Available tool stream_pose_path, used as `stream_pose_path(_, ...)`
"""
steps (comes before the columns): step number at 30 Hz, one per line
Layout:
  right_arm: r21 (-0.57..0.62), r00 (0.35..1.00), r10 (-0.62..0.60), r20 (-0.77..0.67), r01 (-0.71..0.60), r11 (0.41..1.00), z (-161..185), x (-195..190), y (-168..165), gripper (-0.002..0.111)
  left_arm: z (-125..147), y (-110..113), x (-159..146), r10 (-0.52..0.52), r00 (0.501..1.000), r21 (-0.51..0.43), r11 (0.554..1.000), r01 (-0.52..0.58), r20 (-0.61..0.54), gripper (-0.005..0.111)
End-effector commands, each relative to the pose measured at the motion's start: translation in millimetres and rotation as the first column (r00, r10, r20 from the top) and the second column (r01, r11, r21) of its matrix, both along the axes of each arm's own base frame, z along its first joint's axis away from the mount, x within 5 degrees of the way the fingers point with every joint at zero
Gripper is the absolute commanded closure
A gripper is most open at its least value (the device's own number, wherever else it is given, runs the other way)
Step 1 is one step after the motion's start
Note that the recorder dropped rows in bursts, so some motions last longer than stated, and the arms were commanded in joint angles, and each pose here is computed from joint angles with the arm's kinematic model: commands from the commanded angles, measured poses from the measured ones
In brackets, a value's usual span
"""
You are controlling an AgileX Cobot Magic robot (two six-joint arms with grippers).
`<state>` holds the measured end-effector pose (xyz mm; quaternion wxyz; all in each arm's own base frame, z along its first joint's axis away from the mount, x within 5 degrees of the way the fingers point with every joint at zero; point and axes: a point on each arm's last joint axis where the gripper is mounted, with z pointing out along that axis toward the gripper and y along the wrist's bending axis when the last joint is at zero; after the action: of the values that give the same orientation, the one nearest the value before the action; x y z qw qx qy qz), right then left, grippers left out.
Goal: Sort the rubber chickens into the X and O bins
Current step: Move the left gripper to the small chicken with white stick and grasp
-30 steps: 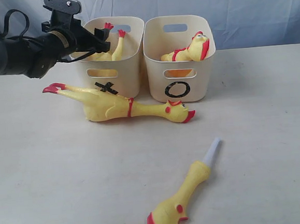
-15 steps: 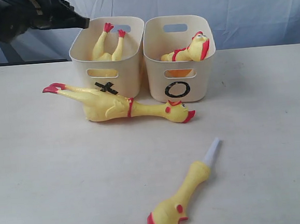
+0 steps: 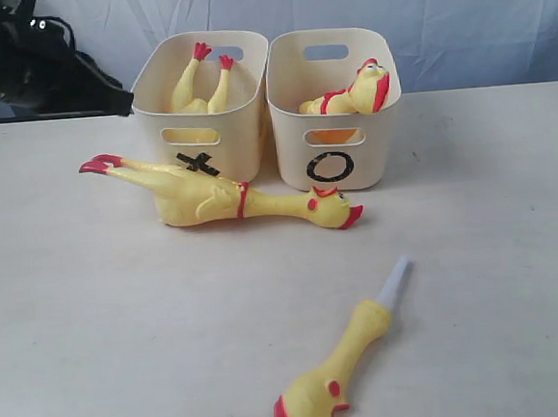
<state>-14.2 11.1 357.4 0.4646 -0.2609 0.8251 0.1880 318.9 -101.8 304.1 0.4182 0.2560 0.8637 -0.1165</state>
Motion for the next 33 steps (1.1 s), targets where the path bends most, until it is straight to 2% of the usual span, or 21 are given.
stream_pose_path(1, 0.001, 1.0, -0.003, 0.0, 0.003, 1.0, -1.1, -0.6, -0.3, 0.109, -1.4, -11.7, -36.9, -0.18, 0.981, -0.086, 0.981, 0.173, -0.075, 0.107)
stream_pose_path(5, 0.002, 1.0, -0.002, -0.001, 0.002, 1.0, -1.0, -0.7, -0.2, 0.109, -10.0, -34.0, -62.3, -0.279, 0.955, -0.091, 0.959, 0.27, -0.106, 0.107)
stream_pose_path(11, 0.013, 1.0, 0.008, -0.007, -0.007, 1.0, -0.8, -1.5, 0.9, 0.109, -40.7, -81.2, -106.2, -0.455, 0.876, -0.048, 0.89, 0.453, -0.164, 0.107)
stream_pose_path(15, 0.013, 1.0, 0.008, -0.007, -0.007, 1.0, -0.8, -1.5, 0.9, 0.109, -61.3, -104.7, -126.7, -0.508, 0.845, -0.016, 0.858, 0.513, -0.168, 0.107)
stream_pose_path(19, 0.016, 1.0, 0.011, -0.008, -0.01, 1.0, -0.8, -1.7, 1.2, 0.109, -81.4, -126.4, -134.5, -0.533, 0.825, 0.007, 0.839, 0.543, -0.188, 0.104)
stream_pose_path(22, 0.016, 1.0, 0.011, -0.008, -0.011, 1.0, -0.8, -1.7, 1.2, 0.109, -98.3, -141.0, -137.5, -0.526, 0.823, 0.005, 0.842, 0.539, -0.215, 0.094)
stream_pose_path(27, 0.016, 1.0, 0.011, -0.008, -0.011, 1.0, -0.8, -1.7, 1.2, 0.109, -123.2, -156.7, -141.4, -0.519, 0.816, 0.028, 0.839, 0.543, -0.254, 0.063)
stream_pose_path(30, 0.018, 1.0, 0.012, -0.009, -0.012, 1.0, -0.7, -1.8, 1.4, 0.109, -134.6, -164.0, -138.7, -0.476, 0.841, 0.021, 0.867, 0.497, -0.259, 0.048)
stream_pose_path(33, 0.019, 1.0, 0.013, -0.01, -0.013, 1.0, -0.7, -1.9, 1.5, 0.109, -142.6, -170.9, -133.6, -0.419, 0.866, -0.008, 0.901, 0.434, -0.274, 0.042)
